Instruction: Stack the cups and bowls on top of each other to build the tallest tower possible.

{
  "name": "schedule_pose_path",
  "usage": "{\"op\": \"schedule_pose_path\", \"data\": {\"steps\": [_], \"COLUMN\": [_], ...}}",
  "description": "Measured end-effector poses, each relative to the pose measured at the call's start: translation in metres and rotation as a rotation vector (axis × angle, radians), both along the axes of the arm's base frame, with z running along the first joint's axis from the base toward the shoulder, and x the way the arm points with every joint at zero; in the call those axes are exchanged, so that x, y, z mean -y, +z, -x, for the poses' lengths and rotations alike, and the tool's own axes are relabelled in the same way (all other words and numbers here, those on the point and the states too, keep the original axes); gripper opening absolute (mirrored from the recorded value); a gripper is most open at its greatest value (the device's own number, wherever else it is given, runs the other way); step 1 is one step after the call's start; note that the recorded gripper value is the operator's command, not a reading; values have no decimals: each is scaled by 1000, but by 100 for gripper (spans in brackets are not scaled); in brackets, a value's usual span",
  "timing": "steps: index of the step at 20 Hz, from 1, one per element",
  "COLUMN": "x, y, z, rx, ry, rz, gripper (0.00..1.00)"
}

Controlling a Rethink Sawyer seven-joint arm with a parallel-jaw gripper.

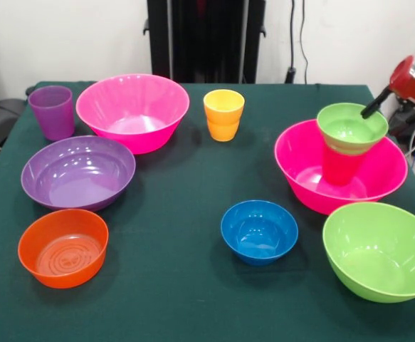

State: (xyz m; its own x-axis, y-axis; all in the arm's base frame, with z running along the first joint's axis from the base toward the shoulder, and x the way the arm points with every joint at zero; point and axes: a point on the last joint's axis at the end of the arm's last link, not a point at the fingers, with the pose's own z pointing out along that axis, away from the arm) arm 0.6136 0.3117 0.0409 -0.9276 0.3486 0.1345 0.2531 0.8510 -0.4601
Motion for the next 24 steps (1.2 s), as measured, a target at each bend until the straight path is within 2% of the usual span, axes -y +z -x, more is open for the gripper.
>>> {"op": "schedule_pose_path", "data": {"steps": [6,7,8,12,14,15,18,20,24], "x": [4,5,6,14,17,24,34,48,96], "y": [27,43,48,79,88,102,114,121,127], "z": [1,-2,-4,-18,-22,-28,-31,-32,-32], "rx": [-48,-52,-51,-16,-4,13,29,53,124], "ry": [-35,-49,-52,-75,-82,-96,-111,-120,-116], "rz": [22,19,17,-4,-10,-19,-27,-26,-16], "gripper": [100,100,100,100,100,100,100,100,100]}}
